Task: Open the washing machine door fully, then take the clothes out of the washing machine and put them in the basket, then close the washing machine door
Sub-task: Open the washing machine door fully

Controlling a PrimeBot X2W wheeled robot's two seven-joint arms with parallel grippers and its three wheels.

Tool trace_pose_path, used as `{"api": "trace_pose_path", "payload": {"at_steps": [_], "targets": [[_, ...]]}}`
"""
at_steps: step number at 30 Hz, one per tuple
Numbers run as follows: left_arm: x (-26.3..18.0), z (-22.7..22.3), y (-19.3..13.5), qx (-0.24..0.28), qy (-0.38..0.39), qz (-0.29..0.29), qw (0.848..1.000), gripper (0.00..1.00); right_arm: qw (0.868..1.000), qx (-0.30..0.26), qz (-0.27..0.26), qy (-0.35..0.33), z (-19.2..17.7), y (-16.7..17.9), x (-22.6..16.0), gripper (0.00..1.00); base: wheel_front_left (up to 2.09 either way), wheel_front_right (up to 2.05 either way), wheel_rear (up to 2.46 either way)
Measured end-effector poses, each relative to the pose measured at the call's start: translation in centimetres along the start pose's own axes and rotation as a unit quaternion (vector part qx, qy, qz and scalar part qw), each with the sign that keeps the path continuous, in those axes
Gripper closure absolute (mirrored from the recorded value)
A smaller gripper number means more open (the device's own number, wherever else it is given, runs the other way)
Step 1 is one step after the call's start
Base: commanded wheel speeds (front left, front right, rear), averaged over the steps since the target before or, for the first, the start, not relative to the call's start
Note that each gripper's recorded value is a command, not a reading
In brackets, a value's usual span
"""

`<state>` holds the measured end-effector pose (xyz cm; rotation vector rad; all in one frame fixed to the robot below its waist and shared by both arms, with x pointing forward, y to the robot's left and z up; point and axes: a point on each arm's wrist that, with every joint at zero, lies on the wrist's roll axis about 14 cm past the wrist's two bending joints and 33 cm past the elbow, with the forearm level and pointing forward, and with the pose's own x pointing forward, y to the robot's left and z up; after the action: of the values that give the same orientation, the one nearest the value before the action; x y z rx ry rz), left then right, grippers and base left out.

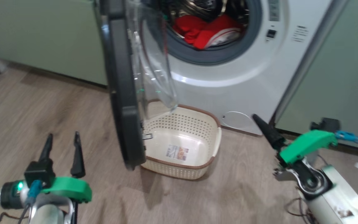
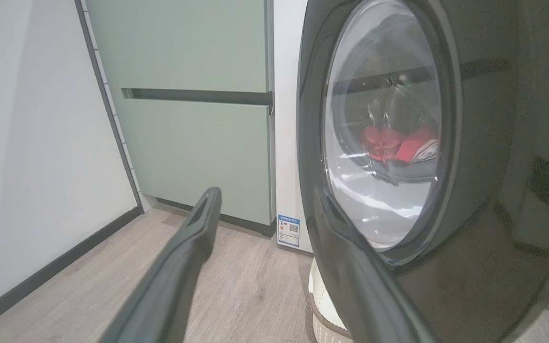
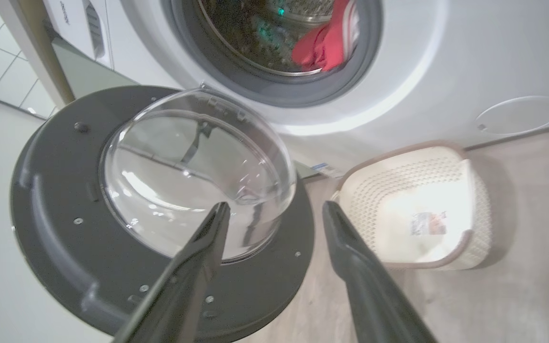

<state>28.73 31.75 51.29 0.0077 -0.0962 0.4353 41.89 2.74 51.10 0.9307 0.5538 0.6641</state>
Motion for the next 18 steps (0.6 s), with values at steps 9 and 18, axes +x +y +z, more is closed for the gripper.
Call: {"api": "trace_pose_path", "payload": {"at_steps": [9, 18], "targets": [[1.2, -0.4, -1.6, -0.004, 0.005, -0.029, 1.0, 0.0, 0.969, -0.16, -0.057, -0.181, 6.6, -3.8, -5.1, 0.0, 0.0, 0.0, 0.0], [1.4, -0.6, -2.6, -0.004, 0.008, -0.044, 0.999, 0.0, 0.901, -0.295, -0.086, -0.305, 12.6, -2.5, -9.9, 0.0, 0.0, 0.0, 0.0]]}}
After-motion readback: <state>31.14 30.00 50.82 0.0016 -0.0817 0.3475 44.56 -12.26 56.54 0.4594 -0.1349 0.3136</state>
